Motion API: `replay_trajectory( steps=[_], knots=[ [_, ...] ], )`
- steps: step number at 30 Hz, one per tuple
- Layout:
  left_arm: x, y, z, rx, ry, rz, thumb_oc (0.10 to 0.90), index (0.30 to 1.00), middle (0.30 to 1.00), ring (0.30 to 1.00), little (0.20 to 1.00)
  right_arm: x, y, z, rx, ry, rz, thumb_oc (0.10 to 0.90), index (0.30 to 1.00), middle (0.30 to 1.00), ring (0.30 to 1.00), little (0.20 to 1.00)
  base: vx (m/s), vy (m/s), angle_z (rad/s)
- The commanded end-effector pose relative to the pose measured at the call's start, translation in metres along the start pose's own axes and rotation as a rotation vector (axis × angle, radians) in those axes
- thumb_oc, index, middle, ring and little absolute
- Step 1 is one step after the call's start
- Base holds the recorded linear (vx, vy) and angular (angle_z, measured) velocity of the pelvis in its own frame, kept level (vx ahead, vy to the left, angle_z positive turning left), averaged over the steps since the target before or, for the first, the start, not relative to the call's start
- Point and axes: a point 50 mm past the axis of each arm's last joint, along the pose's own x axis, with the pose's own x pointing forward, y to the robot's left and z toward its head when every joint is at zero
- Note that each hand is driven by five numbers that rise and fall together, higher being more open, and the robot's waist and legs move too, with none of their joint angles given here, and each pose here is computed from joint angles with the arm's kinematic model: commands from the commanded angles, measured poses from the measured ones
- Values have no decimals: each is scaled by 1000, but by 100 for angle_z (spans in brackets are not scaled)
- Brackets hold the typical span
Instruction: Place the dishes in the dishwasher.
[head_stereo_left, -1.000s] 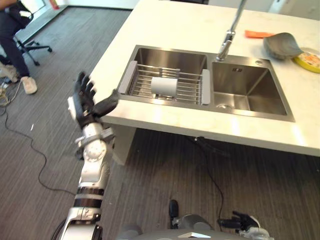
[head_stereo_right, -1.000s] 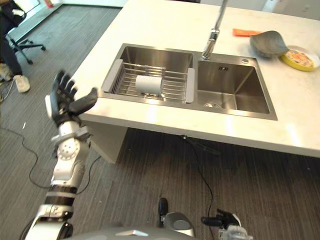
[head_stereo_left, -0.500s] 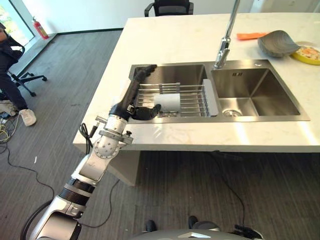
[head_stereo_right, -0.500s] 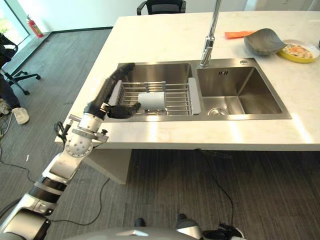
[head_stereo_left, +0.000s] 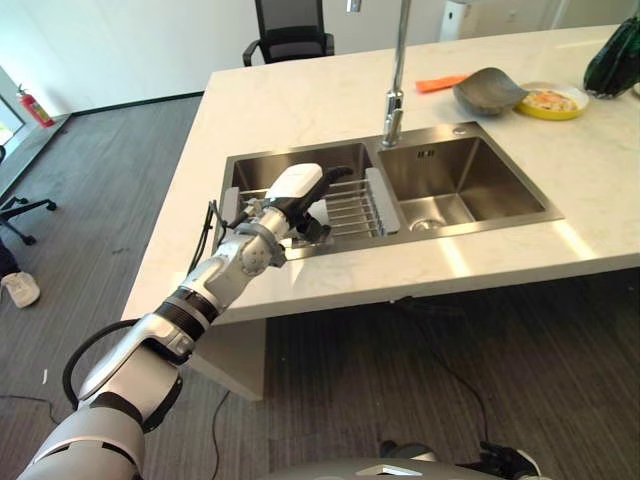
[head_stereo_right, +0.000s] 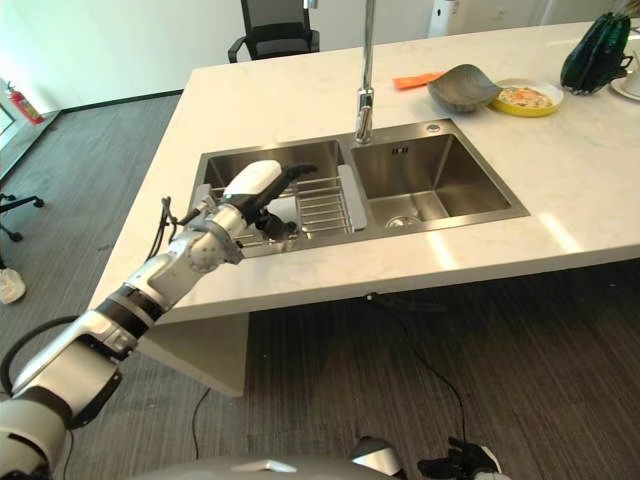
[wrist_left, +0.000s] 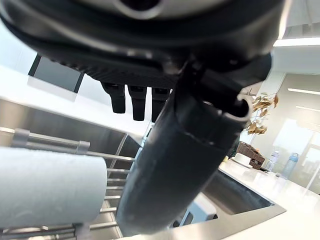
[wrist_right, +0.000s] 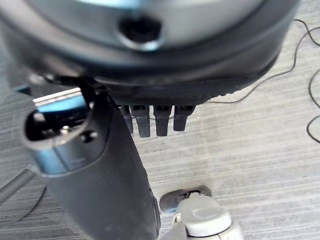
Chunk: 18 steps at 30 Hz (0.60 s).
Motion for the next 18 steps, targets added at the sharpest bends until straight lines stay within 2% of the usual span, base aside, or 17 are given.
replay_trajectory(
  steps=[1,6,18],
  knots=[
    [29,86,16,126,-24,258,800,900,900,900,900,4,14,11,-15,-25,37,800,900,900,900,900,6,-1,-15],
    [34,98,-7,192,119,241,800,900,900,900,900,6,26,26,-43,-56,70,800,900,900,900,900,1,-5,-11],
    [36,87,-42,240,364,127,800,900,900,900,900,5,38,10,-45,16,112,800,900,900,900,900,-2,-7,-4]
  ],
)
